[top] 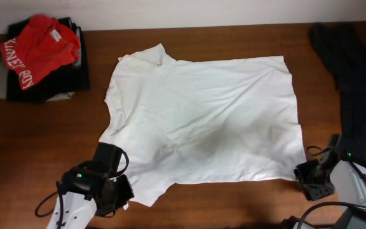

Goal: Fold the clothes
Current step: 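Grasp the shirt's bottom hem corners with the left and right grippers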

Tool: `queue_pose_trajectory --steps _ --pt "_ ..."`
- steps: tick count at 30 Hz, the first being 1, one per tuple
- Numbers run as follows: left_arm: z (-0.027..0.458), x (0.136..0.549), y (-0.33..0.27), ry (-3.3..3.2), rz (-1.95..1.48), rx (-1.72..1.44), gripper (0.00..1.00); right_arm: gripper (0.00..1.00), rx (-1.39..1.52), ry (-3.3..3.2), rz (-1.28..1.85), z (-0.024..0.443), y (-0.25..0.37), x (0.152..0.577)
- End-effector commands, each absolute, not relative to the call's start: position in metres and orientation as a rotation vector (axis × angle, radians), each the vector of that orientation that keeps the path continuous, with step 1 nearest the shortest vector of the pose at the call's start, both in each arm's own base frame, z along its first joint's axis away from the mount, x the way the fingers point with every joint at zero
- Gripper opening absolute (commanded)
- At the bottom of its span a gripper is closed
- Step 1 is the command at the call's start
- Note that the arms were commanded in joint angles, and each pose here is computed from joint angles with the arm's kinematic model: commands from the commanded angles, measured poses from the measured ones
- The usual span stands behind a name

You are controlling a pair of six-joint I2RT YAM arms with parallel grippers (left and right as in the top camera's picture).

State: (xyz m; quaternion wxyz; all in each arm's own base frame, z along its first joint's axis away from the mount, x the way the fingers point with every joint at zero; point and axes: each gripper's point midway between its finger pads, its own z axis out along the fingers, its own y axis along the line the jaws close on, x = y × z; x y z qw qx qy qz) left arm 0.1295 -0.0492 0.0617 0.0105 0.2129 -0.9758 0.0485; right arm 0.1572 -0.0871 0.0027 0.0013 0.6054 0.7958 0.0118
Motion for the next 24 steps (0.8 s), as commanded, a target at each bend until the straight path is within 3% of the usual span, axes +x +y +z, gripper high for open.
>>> queue_pose_trajectory --steps 1,7,22,24 --pt "0.065 0.134 -0.047 -3.070 0.144 0.664 0.02 0.47 1.912 2.483 0.023 0.001 -0.090 0.157" --pt "0.065 0.134 -0.047 -3.070 0.144 0.664 0.02 0.61 1.886 2.452 0.075 0.001 -0.091 0.168" --pt "0.065 0.133 -0.047 -3.069 0.144 0.664 0.02 0.61 1.959 2.488 0.122 -0.025 -0.085 0.172" --pt "0.065 0.134 -0.047 -3.069 0.144 0.664 0.02 0.57 1.962 2.490 0.125 -0.026 -0.084 0.172"
